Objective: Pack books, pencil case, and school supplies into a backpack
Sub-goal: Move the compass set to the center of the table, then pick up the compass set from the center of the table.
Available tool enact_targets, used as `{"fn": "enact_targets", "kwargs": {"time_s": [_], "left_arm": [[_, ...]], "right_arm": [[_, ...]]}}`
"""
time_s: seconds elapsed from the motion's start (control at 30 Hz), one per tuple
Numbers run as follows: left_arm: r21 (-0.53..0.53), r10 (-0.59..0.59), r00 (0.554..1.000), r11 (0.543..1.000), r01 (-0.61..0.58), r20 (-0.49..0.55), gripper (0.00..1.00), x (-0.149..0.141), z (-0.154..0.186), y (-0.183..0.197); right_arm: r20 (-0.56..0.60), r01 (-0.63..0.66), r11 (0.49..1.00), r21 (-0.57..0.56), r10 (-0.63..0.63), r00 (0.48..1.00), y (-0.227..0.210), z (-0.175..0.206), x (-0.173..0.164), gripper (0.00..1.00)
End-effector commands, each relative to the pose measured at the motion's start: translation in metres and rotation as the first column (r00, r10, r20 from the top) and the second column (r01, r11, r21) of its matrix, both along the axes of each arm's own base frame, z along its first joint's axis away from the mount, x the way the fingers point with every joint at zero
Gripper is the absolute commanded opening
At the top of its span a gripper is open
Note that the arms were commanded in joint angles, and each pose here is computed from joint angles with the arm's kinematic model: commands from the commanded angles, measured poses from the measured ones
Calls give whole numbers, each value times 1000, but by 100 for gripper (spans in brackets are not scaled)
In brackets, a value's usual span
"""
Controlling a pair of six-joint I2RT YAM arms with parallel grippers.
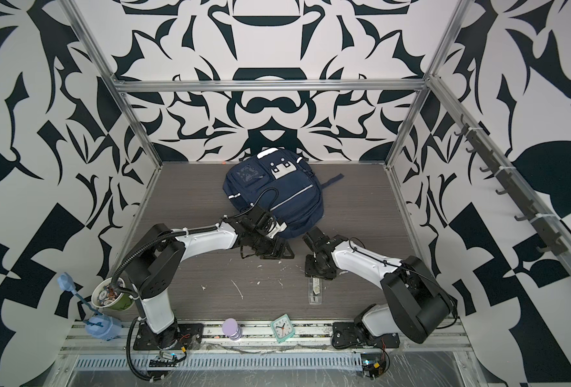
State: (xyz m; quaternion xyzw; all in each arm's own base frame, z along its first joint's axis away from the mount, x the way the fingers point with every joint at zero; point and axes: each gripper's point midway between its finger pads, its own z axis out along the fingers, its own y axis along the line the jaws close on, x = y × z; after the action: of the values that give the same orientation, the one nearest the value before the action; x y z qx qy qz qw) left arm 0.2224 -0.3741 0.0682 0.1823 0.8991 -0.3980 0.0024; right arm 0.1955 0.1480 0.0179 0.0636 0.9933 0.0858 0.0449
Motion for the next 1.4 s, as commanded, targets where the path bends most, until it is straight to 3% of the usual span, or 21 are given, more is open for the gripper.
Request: {"fn": "enact_targets", "kwargs": {"time_s": [0.0,0.33,0.67,0.73,1.0,1.37], "left_arm": [[34,11,1000,999,-10,-27,75,-5,-9,8],[56,11,1000,998,-11,-10,75,-4,-6,12],[131,2,999,991,-8,47,75,0,-8,24],[140,-2,998,990,-6,56,75,0,-7,25],[199,-67,991,979,42,120,76,-11,-8,18],[257,-139,969,963,84,205,76,-13,-6,-22]], "right_arm": [[21,0,998,-58,1,1000,-7,-2,7,49],[101,67,997,-25,-64,993,8,2,43,46],[149,179,983,48,-184,972,9,-2,90,47],[152,181,982,56,-188,970,11,-1,97,51],[159,166,983,76,-176,971,14,12,96,66],[233,267,956,124,-290,928,-44,50,96,68]]}}
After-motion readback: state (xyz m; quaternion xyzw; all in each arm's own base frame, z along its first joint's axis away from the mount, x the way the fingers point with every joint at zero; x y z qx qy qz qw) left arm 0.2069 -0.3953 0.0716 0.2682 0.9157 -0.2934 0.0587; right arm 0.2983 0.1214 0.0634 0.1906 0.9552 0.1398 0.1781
